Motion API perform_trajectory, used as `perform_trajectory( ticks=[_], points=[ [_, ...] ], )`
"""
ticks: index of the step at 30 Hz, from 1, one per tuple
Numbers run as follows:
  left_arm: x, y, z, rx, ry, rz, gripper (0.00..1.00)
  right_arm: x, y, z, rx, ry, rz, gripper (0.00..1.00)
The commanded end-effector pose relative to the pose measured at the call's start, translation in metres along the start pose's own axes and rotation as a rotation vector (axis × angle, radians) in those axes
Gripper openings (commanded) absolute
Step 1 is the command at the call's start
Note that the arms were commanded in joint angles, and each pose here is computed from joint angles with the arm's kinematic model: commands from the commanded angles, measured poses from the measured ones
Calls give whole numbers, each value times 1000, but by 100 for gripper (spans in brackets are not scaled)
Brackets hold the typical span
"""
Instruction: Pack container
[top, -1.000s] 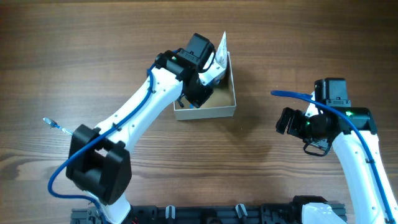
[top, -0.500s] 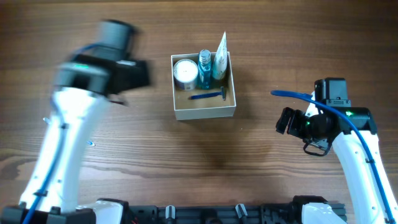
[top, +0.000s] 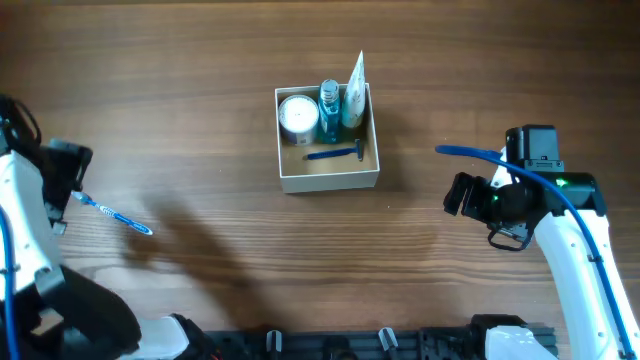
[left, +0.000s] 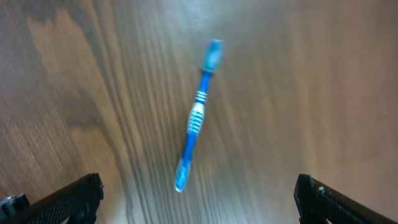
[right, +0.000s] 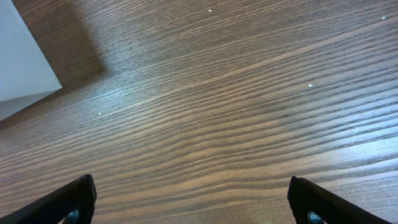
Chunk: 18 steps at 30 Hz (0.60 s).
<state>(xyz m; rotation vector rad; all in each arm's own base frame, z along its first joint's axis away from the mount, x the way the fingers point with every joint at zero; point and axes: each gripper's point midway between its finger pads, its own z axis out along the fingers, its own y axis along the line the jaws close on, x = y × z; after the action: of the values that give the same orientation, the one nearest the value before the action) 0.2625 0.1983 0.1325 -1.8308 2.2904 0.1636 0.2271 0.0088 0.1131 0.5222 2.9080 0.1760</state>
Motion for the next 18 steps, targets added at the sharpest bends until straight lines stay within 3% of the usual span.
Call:
perform_trajectory(
  ticks=[1, 18],
  points=[
    [8, 8, 31, -44, 63, -37, 100, 2, 2, 1, -11, 10, -17, 100],
    [30, 17, 120, -209, 212, -7, 100, 2, 3, 1, -13, 13, -16, 100]
  ],
)
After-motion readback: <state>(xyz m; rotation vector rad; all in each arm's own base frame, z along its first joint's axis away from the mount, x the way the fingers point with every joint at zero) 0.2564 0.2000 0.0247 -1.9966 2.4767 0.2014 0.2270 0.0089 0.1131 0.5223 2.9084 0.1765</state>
